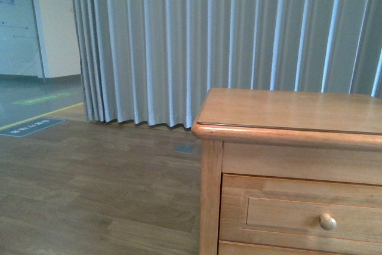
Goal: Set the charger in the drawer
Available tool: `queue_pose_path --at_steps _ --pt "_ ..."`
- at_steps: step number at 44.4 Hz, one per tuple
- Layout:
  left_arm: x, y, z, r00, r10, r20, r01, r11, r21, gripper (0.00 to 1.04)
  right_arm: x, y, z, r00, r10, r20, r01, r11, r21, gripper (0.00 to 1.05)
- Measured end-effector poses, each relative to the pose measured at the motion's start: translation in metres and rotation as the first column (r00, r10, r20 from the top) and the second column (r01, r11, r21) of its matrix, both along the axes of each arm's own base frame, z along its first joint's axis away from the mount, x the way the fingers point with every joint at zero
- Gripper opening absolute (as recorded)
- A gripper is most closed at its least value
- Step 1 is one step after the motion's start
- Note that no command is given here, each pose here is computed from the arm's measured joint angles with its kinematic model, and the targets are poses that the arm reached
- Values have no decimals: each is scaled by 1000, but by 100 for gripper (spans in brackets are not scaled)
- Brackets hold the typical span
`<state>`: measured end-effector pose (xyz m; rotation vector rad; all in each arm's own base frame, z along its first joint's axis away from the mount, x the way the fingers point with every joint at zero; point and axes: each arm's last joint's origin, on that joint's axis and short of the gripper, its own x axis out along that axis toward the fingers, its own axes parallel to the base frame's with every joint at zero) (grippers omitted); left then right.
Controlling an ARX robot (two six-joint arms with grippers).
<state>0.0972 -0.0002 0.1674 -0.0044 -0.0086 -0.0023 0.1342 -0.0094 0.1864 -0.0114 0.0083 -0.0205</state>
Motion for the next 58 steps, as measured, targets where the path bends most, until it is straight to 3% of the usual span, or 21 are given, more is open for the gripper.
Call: queue_pose_path --at_steps 2,58 --pt "0 0 0 1000 0 0 0 1000 0 99 -2 4 -1 1000 -8 1 8 1000 -1 1" --pt "0 0 0 1000 0 0 0 1000 0 99 -37 9 -21 1000 19 11 -19 1000 1 2"
